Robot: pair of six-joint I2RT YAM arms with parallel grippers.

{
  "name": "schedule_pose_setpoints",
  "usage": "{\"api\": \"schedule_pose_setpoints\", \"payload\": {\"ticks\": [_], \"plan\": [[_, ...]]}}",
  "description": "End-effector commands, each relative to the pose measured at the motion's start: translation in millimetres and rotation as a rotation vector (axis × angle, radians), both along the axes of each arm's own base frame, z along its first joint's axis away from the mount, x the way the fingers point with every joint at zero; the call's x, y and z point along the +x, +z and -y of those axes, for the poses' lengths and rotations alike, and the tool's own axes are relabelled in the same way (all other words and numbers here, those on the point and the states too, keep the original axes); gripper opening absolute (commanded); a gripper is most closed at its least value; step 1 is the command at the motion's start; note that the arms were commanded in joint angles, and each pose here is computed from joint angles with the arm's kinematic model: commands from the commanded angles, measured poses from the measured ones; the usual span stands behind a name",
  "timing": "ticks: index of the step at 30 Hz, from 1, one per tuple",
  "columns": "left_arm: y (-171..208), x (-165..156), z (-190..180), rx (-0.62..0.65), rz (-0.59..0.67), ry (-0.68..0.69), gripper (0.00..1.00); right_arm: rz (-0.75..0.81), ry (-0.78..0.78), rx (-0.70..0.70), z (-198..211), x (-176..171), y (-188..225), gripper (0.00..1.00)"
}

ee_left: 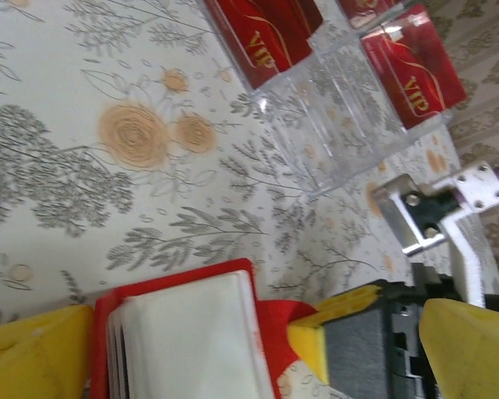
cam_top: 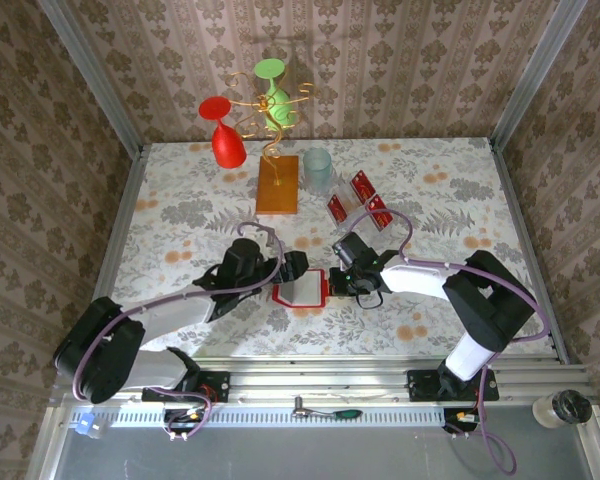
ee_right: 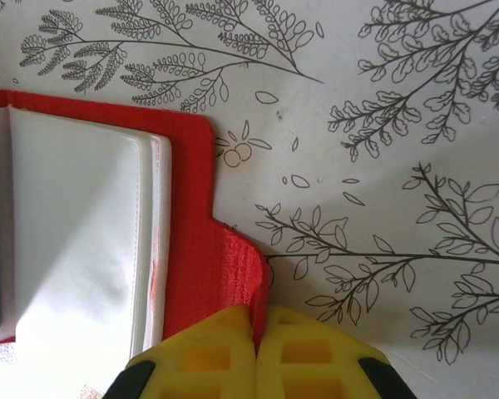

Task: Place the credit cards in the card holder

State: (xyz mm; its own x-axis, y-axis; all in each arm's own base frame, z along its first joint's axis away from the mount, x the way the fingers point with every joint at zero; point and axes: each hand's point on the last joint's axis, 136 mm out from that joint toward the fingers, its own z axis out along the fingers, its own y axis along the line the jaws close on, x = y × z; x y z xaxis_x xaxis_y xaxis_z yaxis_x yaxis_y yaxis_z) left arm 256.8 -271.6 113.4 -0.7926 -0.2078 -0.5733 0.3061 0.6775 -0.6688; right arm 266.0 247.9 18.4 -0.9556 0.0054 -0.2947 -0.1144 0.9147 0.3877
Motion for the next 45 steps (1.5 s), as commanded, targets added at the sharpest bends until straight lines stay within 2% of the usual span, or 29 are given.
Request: {"api": "schedule_pose_setpoints", "payload": {"ticks": [1, 7, 9, 11, 14, 20, 27, 36, 45], "plan": [[13, -7, 17, -0.092, 0.003, -0.019, 1.0, -0.028, -0.007, 0.016, 0, -4, -8, 0.0], [12, -13, 43, -0.136, 0.012, -0.034, 1.0, -0.034, -0.039, 0.069, 3, 3, -5, 0.02], [11, -15, 47, -0.141, 0.017, -0.029, 1.0, -0.023, -0.07, 0.09, 10, 8, 1, 0.22], [8, -16, 50, -0.138, 0.016, -0.022, 1.0, -0.018, -0.103, 0.105, 21, 13, 8, 0.34], [1, -19, 53, -0.133, 0.011, -0.022, 1.0, 0.006, -0.155, 0.127, 40, 21, 23, 0.41], [-24, -28, 59, -0.112, -0.013, -0.007, 1.0, 0.032, -0.248, 0.136, 76, 27, 41, 0.44], [-59, -39, 61, -0.074, -0.058, -0.007, 1.0, 0.054, -0.249, 0.149, 83, 21, 55, 0.44], [-22, -29, 59, -0.057, -0.019, -0.041, 1.0, 0.059, -0.159, 0.19, 62, 5, 71, 0.41], [15, -6, 15, -0.085, 0.009, 0.031, 1.0, 0.114, -0.018, 0.18, 4, -5, 104, 0.37]]}}
